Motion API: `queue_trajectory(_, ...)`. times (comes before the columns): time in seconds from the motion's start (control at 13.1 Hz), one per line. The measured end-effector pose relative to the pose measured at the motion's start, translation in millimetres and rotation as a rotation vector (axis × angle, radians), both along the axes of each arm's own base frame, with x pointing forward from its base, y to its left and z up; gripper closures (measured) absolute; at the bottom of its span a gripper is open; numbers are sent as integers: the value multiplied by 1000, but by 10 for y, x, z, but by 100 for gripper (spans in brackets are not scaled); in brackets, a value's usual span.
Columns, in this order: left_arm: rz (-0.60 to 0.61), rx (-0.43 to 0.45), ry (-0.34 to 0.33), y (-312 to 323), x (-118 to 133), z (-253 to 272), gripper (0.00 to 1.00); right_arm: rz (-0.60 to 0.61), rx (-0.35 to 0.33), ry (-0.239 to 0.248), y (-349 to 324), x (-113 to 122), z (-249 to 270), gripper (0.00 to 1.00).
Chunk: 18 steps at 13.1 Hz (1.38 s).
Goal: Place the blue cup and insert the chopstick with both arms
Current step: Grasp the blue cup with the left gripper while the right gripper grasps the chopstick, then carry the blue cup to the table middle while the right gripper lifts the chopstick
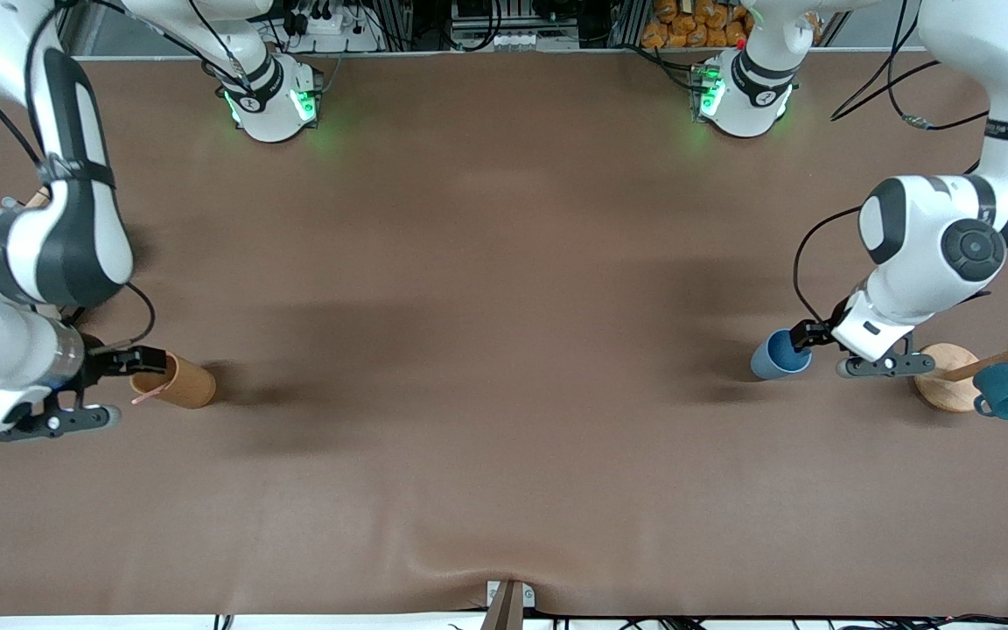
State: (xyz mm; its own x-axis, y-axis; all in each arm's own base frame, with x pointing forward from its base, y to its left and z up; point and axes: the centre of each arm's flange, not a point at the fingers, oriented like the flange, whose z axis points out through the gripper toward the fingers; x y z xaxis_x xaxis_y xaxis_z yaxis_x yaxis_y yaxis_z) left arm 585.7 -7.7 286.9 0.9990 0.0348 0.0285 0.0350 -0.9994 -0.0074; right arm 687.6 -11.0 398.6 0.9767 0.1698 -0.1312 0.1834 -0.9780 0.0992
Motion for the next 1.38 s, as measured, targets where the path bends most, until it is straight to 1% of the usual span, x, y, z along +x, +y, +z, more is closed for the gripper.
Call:
queue_trajectory(0.08,0,0,7,0,-5,-49,25,4,-1,-8,4,47,-114,0)
queue_trajectory(0.15,0,0,12,0,-11,-77,31,7,-2,-14,7,86,-210,0)
queue_trajectory(0.23,0,0,16,-1,-20,-97,41,9,-2,-12,8,113,-297,0)
queue_trajectory(0.31,0,0,19,-1,-28,-119,41,10,-3,-6,9,132,-369,0)
queue_trajectory(0.38,0,-1,21,-1,-32,-146,48,10,-4,-2,9,150,-416,0)
queue_trajectory(0.46,0,-1,22,-2,-31,-176,61,10,-5,2,8,162,-457,0)
queue_trajectory(0.61,-4,-2,21,-24,-26,-228,81,8,-7,7,-10,175,-506,0)
queue_trajectory(0.69,-8,-3,18,-50,-19,-229,93,6,-8,9,-29,176,-522,0)
queue_trajectory(0.76,-16,-4,11,-93,-2,-200,95,4,-8,11,-43,176,-533,4)
queue_trajectory(0.84,-23,-5,4,-137,20,-173,95,2,-9,11,-53,177,-538,5)
queue_trajectory(0.92,-30,-5,-4,-181,50,-133,95,2,-9,11,-57,177,-536,14)
queue_trajectory(0.99,-40,-7,-9,-241,76,-94,95,2,-9,10,-58,180,-530,27)
queue_trajectory(1.15,-83,-22,11,-541,100,-3,95,1,-10,8,-63,186,-511,48)
queue_trajectory(1.22,-97,-32,25,-769,105,67,95,-2,-10,7,-79,189,-500,58)
queue_trajectory(1.3,-94,-43,35,-1036,107,161,95,-5,-11,5,-104,192,-490,58)
queue_trajectory(1.38,-78,-51,39,-1304,99,260,95,-9,-11,5,-127,191,-488,65)
